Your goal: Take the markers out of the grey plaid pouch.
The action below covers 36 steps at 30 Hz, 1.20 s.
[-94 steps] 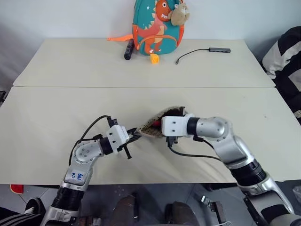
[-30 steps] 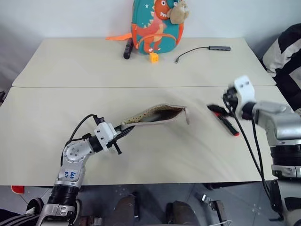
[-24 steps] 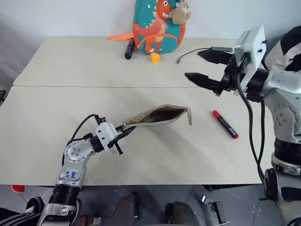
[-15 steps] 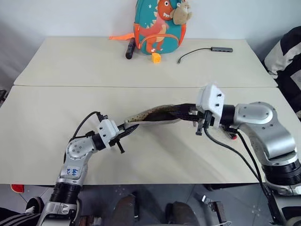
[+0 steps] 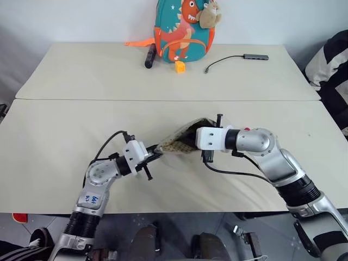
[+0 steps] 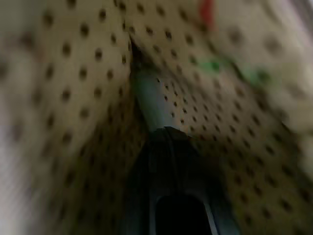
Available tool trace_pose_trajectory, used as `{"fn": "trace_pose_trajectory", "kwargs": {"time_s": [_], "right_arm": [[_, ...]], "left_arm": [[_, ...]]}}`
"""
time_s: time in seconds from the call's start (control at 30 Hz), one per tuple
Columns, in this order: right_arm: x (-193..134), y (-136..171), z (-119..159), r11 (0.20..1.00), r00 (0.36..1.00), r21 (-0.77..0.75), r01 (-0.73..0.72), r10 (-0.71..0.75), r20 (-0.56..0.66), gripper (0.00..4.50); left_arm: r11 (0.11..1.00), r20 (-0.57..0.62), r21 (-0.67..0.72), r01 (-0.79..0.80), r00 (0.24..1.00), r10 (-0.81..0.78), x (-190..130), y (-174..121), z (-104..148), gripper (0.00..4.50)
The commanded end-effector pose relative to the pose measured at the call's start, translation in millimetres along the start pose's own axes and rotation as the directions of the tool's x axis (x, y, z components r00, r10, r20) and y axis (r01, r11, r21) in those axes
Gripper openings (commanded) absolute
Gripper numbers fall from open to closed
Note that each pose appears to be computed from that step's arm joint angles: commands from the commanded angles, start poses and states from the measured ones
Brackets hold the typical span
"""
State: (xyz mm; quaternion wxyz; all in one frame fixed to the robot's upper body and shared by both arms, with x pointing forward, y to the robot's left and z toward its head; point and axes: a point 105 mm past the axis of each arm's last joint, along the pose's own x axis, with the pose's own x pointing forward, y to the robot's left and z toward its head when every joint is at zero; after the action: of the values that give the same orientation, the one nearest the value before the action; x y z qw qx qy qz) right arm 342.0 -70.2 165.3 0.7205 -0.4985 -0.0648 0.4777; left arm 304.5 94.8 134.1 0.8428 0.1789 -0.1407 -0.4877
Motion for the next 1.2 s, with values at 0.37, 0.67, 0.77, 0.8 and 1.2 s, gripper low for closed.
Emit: {"fn": "trace_pose_trajectory", "kwargs": {"time_s": [0.37,0.67,0.77,0.8,1.2], "right_arm": [[20.5,10.3,-4.2,0.992,0.998,-0.124,-0.009,0.002,-0.062,0.03],[21.6,8.0,-0.7,1.0,0.999,-0.013,0.011,-0.012,-0.03,1.88],[23.5,6.9,8.0,1.0,1.0,0.011,0.022,-0.022,0.003,2.86],[23.8,6.7,10.2,1.0,1.0,0.013,0.023,-0.023,0.01,3.2],[31.5,11.8,31.2,1.0,0.997,0.017,0.02,-0.021,0.08,4.45]], "left_arm": [[0.999,0.108,0.02,0.03,0.994,-0.032,9.3,-4.0,31.1,0.0],[1.0,0.102,0.009,0.03,0.994,-0.031,7.5,-3.4,30.4,0.0],[0.999,0.098,0.005,0.031,0.995,-0.032,6.4,-3.5,29.3,0.0],[0.999,0.096,0.005,0.032,0.995,-0.033,6.2,-3.5,28.9,0.0],[0.998,0.086,-0.019,0.064,0.994,-0.063,3.0,-6.0,25.7,0.0]]}}
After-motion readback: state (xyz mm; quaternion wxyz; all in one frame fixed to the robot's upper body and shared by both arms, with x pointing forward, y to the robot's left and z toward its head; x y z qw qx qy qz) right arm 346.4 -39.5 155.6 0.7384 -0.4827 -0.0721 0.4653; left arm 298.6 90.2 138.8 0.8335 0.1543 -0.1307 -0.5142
